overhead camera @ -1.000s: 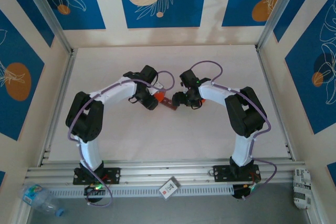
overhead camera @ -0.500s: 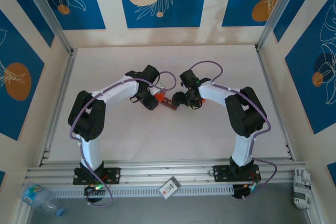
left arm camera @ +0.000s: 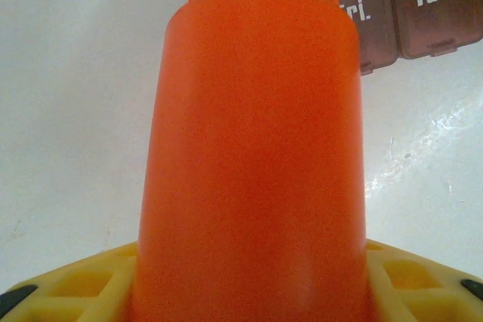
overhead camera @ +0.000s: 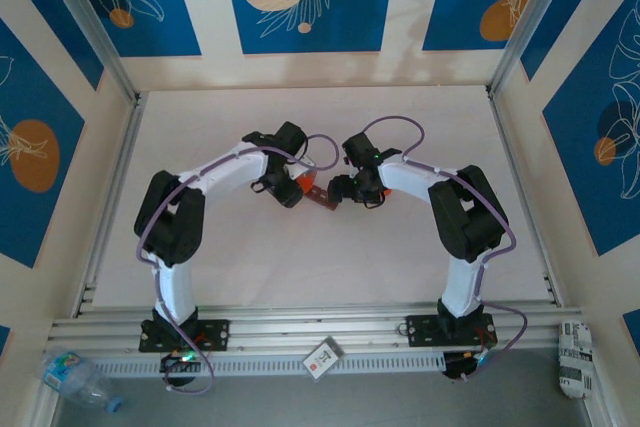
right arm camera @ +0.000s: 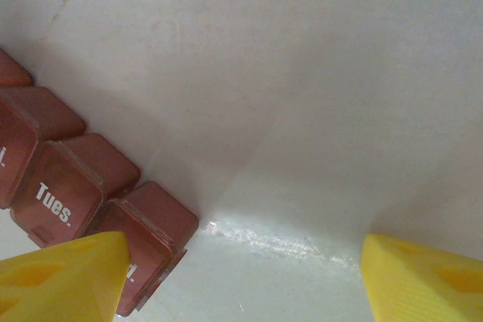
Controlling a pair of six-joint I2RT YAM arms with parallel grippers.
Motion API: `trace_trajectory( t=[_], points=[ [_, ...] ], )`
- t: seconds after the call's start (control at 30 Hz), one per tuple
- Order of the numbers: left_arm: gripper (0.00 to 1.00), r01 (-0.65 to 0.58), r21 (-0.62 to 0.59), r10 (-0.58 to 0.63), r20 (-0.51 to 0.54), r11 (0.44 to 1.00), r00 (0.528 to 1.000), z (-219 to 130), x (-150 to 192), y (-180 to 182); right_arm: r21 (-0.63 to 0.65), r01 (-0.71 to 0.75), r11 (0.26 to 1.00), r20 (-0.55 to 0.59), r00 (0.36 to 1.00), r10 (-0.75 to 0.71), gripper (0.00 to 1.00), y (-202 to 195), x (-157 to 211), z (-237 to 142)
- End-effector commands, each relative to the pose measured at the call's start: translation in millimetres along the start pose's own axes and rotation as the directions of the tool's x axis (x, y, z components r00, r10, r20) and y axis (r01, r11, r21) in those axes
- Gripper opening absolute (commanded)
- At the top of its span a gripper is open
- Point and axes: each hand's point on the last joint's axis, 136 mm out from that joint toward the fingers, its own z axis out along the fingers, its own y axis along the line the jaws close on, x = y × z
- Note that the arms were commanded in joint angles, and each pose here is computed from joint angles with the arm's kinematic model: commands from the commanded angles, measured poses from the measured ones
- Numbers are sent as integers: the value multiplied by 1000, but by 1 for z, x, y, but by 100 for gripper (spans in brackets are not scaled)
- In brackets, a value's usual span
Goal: Sort the pills into containers
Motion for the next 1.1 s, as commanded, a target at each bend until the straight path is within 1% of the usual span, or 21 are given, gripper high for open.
trace_trajectory(
  t=[0.0,0.4,1.07],
  points=[
    [0,-46,-23,46,-32,999,998,-3,1,-1,17,-16,1000,-58,998,17,81,-7,16,12],
    [0,-94,-70,90,-56,993,994,-8,-2,0,18,-16,1000,-62,998,17,80,-8,17,14],
    [0,-126,-87,119,-82,988,990,-6,-5,1,17,-17,1000,-65,998,18,80,-8,17,14]
  ],
)
